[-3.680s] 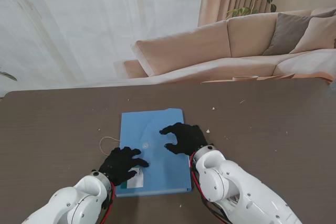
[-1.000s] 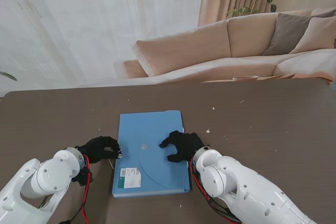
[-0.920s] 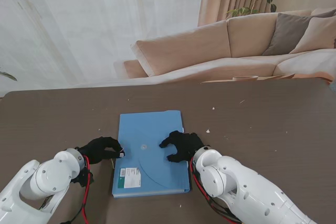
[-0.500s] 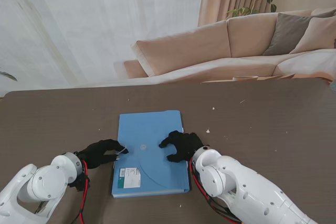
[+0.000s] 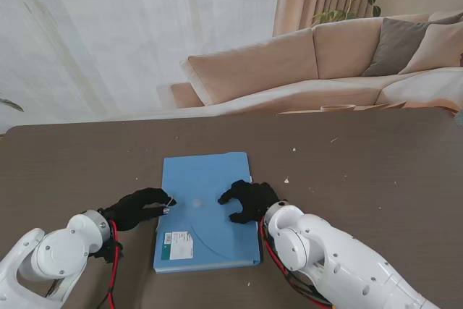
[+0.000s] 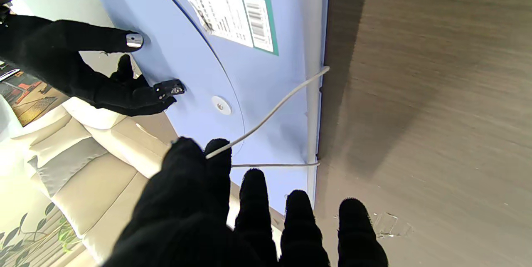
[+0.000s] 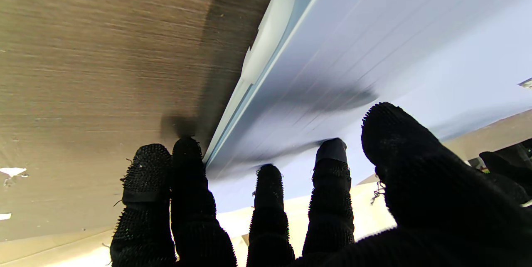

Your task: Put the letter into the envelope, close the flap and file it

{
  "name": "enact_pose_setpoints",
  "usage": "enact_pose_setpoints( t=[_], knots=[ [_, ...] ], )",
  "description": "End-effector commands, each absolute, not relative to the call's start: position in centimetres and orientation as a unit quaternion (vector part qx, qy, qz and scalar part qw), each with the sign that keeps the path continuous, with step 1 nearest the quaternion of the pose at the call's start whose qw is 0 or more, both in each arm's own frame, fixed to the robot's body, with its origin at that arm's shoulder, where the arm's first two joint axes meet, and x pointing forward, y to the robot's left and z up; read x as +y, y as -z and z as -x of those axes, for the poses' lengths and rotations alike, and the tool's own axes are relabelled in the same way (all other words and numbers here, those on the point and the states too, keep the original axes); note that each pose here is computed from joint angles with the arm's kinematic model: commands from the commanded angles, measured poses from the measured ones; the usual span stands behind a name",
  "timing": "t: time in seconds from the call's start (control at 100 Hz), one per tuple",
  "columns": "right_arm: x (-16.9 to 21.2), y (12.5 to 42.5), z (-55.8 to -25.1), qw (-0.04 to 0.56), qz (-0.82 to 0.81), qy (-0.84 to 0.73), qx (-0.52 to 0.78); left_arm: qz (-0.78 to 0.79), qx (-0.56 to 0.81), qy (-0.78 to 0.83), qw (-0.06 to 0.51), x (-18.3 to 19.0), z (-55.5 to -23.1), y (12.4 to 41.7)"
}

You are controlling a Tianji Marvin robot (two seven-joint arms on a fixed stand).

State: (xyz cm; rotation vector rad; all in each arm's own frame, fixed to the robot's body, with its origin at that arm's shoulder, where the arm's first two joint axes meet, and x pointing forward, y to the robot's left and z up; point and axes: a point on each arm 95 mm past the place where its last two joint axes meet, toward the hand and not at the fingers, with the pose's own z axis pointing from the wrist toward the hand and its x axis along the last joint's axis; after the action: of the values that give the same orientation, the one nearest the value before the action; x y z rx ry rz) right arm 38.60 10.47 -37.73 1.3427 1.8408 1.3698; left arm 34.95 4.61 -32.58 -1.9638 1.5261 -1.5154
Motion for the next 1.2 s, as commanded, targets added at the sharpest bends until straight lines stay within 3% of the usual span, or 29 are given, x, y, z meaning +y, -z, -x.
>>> enact_pose_setpoints(
  t=[0.0, 0.28, 0.73, 1.19],
  knots=[
    [10.7, 38.7, -38.0, 0.227, -0.496, -0.488, 0.681, 0.659, 0.536, 0.513, 0.12, 4.4, -34.8, 32.7],
    [10.7, 38.7, -38.0, 0.226, -0.496, -0.488, 0.681, 0.626, 0.552, 0.523, 0.174, 4.2, -35.2, 32.9],
    [10.9, 38.7, -38.1, 0.221, -0.492, -0.495, 0.681, 0.621, 0.582, 0.498, 0.166, 2.9, -35.3, 34.8],
    [11.2, 38.6, -38.4, 0.212, -0.483, -0.499, 0.687, 0.544, 0.627, 0.511, 0.223, 0.6, -35.3, 34.9]
  ],
)
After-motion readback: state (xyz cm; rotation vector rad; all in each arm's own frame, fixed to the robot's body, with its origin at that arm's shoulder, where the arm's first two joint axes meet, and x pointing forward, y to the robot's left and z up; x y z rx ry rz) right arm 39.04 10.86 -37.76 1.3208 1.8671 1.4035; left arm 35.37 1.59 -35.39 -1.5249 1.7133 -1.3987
